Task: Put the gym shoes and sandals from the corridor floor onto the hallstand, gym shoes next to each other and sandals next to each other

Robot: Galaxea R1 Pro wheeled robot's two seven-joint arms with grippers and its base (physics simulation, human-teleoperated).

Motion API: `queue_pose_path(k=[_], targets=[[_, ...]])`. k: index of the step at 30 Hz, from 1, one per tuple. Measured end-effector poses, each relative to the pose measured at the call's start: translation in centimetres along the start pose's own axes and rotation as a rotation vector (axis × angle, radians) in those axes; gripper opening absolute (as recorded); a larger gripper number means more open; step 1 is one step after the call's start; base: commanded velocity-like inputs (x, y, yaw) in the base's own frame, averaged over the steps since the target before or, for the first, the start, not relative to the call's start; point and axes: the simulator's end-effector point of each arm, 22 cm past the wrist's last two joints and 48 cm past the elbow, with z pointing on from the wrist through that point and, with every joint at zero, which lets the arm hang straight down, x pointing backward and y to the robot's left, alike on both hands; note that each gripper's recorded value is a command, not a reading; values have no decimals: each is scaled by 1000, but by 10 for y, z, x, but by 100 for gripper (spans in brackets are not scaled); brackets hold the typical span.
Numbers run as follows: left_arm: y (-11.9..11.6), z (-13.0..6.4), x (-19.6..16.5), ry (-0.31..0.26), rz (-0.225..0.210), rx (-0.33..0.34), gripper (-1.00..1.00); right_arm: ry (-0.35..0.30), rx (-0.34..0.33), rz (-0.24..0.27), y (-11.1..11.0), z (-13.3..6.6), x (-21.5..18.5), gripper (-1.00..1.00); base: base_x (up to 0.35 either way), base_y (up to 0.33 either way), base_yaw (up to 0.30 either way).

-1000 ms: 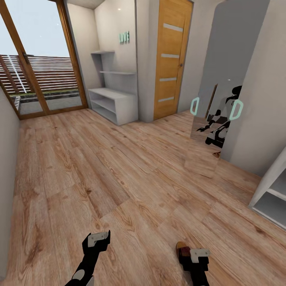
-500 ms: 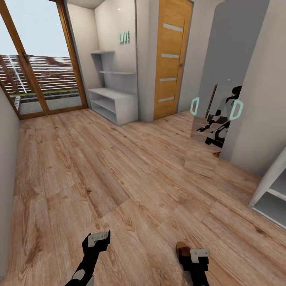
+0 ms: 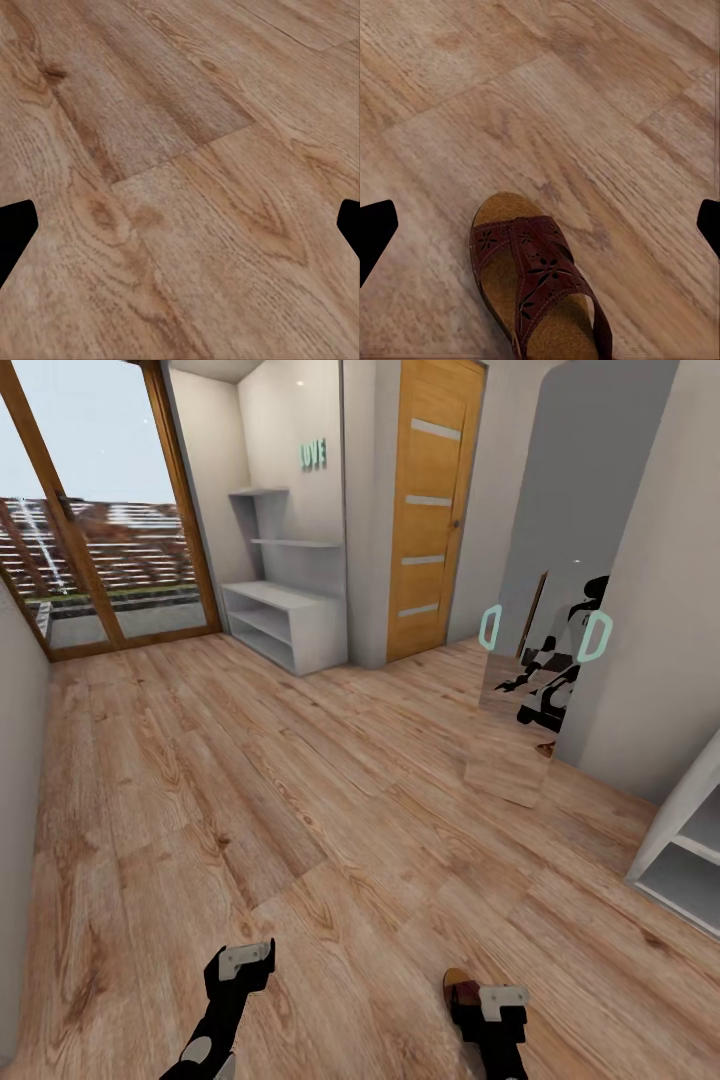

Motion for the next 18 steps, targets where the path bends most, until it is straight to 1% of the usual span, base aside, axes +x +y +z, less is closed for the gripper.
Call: queue_pose_path(k=[2,7,18], targets=[[6,2,-4,-6,9,-8,100,0,4,-5,-4,1,-1,100,0,0,0],[11,4,-7,-10,18,-13,100,0,5,-10,-6,1,-1,100,0,0,0],[15,5,-10,-15,24,-17,100,0,5,-13,-7,2,-2,100,0,0,0]])
